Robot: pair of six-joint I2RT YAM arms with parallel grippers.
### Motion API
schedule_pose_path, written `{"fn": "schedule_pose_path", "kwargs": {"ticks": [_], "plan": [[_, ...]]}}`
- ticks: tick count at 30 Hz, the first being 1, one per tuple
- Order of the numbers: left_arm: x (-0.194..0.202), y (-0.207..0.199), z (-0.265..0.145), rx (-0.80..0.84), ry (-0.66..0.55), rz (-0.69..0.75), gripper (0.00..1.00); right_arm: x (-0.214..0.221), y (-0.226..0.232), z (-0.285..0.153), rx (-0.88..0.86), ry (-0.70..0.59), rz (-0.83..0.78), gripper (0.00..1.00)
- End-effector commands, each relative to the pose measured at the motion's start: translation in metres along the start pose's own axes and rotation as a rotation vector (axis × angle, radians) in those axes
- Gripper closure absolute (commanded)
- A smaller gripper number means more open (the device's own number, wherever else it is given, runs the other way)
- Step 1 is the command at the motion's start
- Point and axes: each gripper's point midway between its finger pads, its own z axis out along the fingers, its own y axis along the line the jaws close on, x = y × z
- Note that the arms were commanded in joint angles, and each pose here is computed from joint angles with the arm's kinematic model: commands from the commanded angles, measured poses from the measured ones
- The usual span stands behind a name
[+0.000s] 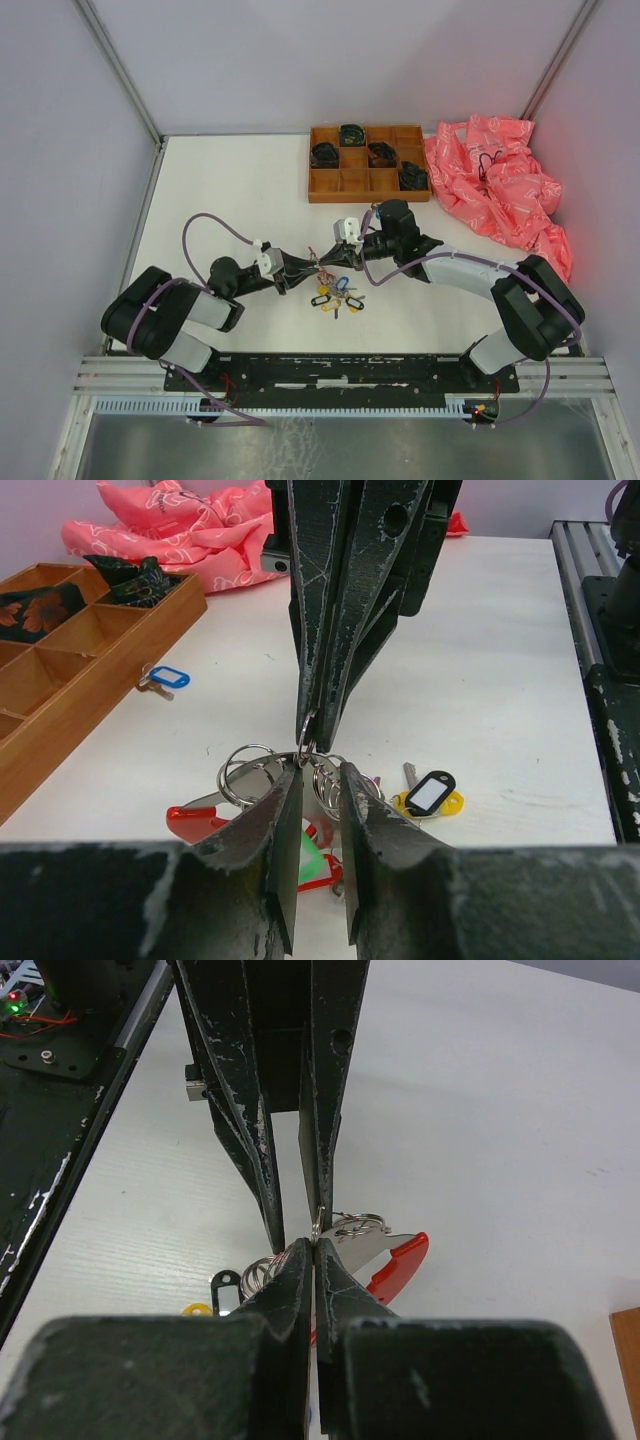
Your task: Put the keys on the keyring
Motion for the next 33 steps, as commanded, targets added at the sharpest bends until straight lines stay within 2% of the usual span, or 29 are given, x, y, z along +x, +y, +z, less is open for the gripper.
{"fn": "schedule_pose_path", "kwargs": {"ticks": [1,10,13,17,19,23,27,33], "plan": [[-0.034,0.018,0.006,-0.058,-0.09,0.153,0.71,-0.008,-0.002,0.003,-0.02,-0.017,-0.02,0.99],[-0.03,0.022,0.006,-0.072,-0.074,0.128,0.74,-0.009,-0.004,0.002,-0.01,-0.017,-0.028,0.99],[-0.03,0.017,0.008,-0.036,-0.071,0.13,0.82,-0.01,-0.003,0.002,-0.012,-0.022,-0.026,0.99],[-0.027,0.01,0.009,0.015,-0.061,0.143,0.96,-0.009,-0.003,0.002,-0.012,-0.02,-0.026,0.99],[-0.027,0.008,0.008,0.028,-0.053,0.154,0.97,-0.007,-0.003,0.002,-0.01,-0.007,-0.022,0.98],[-0.022,0.016,0.008,0.013,0.042,0.185,0.97,0.0,-0.007,-0.005,0.027,0.056,-0.044,0.83],[-0.011,0.03,0.005,-0.047,0.262,0.262,0.97,0.003,-0.014,-0.016,0.094,0.115,-0.093,0.72],[-0.027,0.039,0.001,-0.095,0.347,0.387,0.97,-0.007,-0.028,-0.032,0.227,0.12,-0.18,0.59]]}}
